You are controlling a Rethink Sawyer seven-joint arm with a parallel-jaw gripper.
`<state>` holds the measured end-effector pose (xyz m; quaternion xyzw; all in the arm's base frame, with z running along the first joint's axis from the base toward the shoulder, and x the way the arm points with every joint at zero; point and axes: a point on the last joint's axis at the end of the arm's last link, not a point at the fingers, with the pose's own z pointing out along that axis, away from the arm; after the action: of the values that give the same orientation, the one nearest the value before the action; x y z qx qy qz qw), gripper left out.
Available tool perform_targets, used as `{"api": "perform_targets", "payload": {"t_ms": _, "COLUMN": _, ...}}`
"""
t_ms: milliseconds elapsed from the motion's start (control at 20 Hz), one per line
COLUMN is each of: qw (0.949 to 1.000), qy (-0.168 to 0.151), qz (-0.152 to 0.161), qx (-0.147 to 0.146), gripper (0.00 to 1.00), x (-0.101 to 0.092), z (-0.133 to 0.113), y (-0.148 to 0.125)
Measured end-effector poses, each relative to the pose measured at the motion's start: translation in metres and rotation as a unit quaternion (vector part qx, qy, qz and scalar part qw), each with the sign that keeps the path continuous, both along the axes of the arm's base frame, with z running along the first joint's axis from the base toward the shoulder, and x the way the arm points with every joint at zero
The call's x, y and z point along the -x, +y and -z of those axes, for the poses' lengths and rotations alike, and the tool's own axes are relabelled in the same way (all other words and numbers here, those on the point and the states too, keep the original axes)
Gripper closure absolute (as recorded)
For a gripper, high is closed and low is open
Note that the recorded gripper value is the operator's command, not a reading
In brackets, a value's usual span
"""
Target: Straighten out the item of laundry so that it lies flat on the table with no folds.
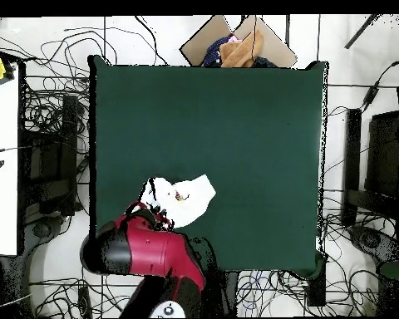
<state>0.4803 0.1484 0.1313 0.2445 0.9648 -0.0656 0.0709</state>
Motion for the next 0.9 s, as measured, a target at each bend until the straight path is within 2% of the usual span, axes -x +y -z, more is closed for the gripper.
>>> {"api": "perform_targets", "payload": {"t_ms": 200, "qw": 0.9989, "qy": -0.009, "qz": 0.029, "qx": -0.037, "gripper": 1.00, "x": -0.021, "z": -0.027, "y": -0.001}}
{"api": "perform_targets", "payload": {"t_ms": 300, "qw": 0.9981, "qy": -0.012, "qz": 0.035, "qx": -0.049, "gripper": 1.00, "x": -0.027, "z": -0.036, "y": 0.004}}
{"api": "perform_targets", "payload": {"t_ms": 400, "qw": 0.9970, "qy": -0.011, "qz": 0.032, "qx": -0.070, "gripper": 1.00, "x": -0.035, "z": -0.054, "y": 0.025}}
{"api": "perform_targets", "payload": {"t_ms": 700, "qw": 0.9953, "qy": 0.003, "qz": 0.010, "qx": -0.096, "gripper": 1.00, "x": -0.038, "z": -0.080, "y": 0.068}}
{"api": "perform_targets", "payload": {"t_ms": 750, "qw": 0.9940, "qy": 0.009, "qz": 0.002, "qx": -0.109, "gripper": 1.00, "x": -0.038, "z": -0.090, "y": 0.087}}
{"api": "perform_targets", "payload": {"t_ms": 850, "qw": 0.9928, "qy": 0.013, "qz": -0.003, "qx": -0.119, "gripper": 1.00, "x": -0.038, "z": -0.098, "y": 0.101}}
{"api": "perform_targets", "payload": {"t_ms": 900, "qw": 0.9911, "qy": 0.018, "qz": -0.009, "qx": -0.132, "gripper": 1.00, "x": -0.037, "z": -0.108, "y": 0.118}}
